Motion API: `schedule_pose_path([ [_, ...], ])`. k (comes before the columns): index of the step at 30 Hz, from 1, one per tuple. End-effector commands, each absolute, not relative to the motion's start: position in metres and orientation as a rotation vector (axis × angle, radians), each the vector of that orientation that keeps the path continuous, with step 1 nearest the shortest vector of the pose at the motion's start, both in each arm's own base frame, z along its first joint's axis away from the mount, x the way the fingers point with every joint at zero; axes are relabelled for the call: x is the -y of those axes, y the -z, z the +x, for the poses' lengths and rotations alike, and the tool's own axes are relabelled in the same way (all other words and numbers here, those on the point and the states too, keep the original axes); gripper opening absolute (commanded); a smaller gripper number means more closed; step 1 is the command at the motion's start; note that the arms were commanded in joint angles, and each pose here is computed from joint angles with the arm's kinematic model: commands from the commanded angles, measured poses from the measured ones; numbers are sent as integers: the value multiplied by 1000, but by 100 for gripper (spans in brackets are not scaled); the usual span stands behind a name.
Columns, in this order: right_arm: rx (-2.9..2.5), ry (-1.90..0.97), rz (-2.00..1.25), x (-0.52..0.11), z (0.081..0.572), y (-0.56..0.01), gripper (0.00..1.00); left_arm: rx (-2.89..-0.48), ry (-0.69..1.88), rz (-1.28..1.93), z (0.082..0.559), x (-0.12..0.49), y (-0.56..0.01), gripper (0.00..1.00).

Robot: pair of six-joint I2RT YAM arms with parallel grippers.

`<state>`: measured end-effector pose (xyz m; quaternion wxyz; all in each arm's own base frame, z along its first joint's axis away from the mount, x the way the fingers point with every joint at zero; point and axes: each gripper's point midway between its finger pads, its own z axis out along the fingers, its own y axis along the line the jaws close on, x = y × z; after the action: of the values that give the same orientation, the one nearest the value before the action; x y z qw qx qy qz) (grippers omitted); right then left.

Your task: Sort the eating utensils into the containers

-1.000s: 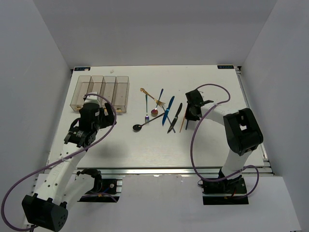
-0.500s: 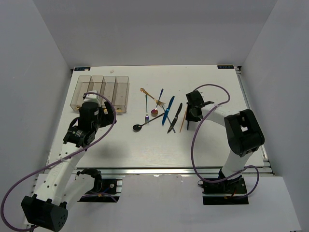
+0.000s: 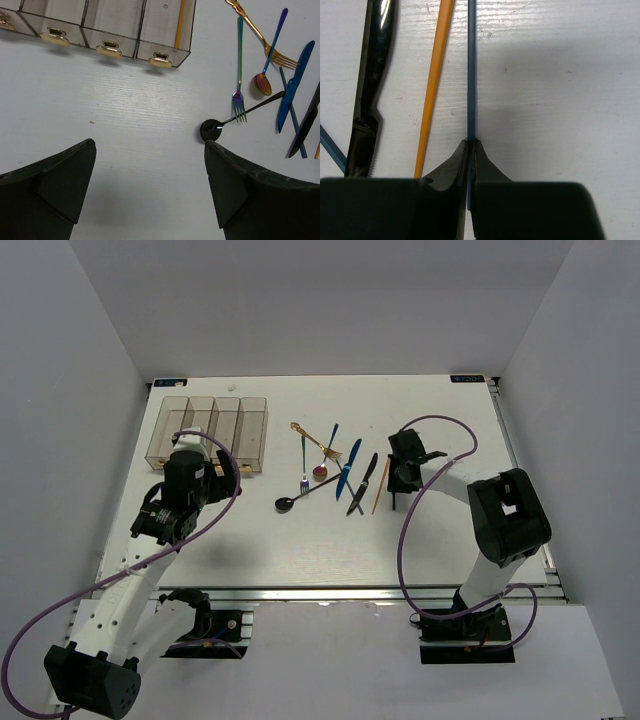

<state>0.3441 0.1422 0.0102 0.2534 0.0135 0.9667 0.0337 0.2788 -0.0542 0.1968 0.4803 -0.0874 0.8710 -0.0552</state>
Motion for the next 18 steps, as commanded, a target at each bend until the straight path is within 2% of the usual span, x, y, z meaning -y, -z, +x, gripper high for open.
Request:
schedule_pose_path([
  [1, -3025, 150, -24, -99, 239, 38, 0, -2089, 181, -206, 282, 61, -214, 98],
  [5, -2891, 74, 34, -107, 260, 6, 0, -2086, 326, -179, 284, 83, -214, 98],
  [11, -2655, -221, 47, -136, 282, -58, 0, -1968, 775, -137, 285, 146, -233, 98],
  [15, -2537, -624, -97, -187, 273, -100, 0, -1785, 1080, -138, 285, 182, -262, 98],
  [18, -2362, -920, -222, -228, 263, -141, 0, -1745, 1231, -118, 280, 208, -263, 98],
])
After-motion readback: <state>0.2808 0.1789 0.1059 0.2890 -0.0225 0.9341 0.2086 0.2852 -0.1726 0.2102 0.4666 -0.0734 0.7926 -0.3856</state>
